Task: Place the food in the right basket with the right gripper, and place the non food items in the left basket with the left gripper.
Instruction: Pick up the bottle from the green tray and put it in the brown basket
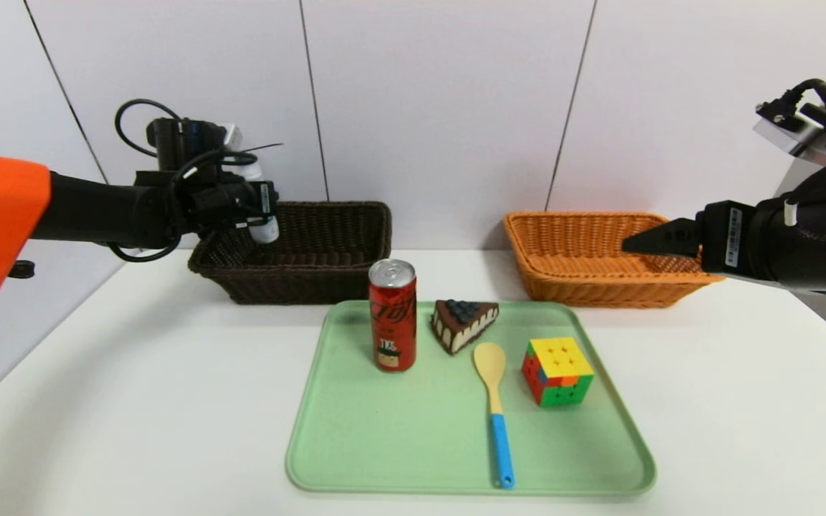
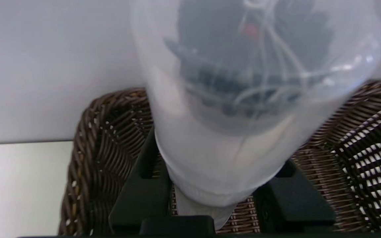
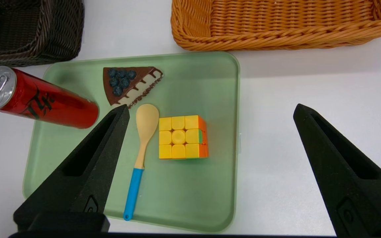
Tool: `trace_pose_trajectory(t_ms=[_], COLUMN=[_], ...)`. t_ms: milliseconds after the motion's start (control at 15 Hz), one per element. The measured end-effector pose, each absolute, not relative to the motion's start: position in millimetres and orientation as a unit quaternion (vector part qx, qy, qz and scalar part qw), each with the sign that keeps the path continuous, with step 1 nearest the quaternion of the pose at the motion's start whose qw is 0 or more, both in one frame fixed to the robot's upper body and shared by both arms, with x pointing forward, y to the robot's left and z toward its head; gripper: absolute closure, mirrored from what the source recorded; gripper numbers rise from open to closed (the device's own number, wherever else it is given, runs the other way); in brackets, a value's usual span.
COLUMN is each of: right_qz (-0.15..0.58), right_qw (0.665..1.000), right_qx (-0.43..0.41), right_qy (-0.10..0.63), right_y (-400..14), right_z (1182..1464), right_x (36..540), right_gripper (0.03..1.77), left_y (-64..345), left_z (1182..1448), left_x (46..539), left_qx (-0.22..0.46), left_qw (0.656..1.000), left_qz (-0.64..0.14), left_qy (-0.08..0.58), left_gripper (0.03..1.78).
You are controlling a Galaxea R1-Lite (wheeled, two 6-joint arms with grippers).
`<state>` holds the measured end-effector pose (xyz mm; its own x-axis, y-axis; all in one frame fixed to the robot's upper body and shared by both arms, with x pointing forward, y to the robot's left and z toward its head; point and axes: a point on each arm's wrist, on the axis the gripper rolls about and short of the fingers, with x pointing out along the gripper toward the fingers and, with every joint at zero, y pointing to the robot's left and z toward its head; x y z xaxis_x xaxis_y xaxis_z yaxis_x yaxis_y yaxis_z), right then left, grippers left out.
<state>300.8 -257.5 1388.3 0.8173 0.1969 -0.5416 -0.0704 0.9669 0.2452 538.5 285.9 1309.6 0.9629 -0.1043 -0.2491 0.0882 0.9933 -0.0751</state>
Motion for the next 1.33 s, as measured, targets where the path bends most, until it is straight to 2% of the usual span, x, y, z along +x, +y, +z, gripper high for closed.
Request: trace_pose_trajectory(t_ms=[200, 733, 867, 1133, 1333], right_qz=[0.067, 0.065, 0.065, 0.067, 0.069], right_qw=[0.947, 0.946, 0.946, 0.947, 0.949], right_qx=[0.108, 0.108, 0.108, 0.108, 0.112], right_qy=[0.296, 0.299, 0.298, 0.296, 0.286], right_y=[-258.3, -258.2, -258.3, -258.6, -259.0], right_z=[1387.1, 1385.9, 1386.1, 1387.0, 1391.7], right_x=[303.0, 304.7, 304.5, 303.6, 301.3], right_gripper=[0.09, 0.09, 0.09, 0.09, 0.09], left_y=[288.1, 292.5, 293.5, 293.5, 294.5], left_z=[1293.9, 1276.5, 1273.3, 1276.4, 1299.2], left_x=[545.9, 553.1, 554.6, 554.4, 544.2], left_qx=[-0.031, -0.027, -0.026, -0.026, -0.027], left_qw=[0.988, 0.985, 0.985, 0.985, 0.988], left_qz=[-0.045, -0.041, -0.04, -0.041, -0.042], left_qy=[0.145, 0.165, 0.166, 0.163, 0.148], left_gripper=[1.15, 1.13, 0.89, 0.57, 0.42])
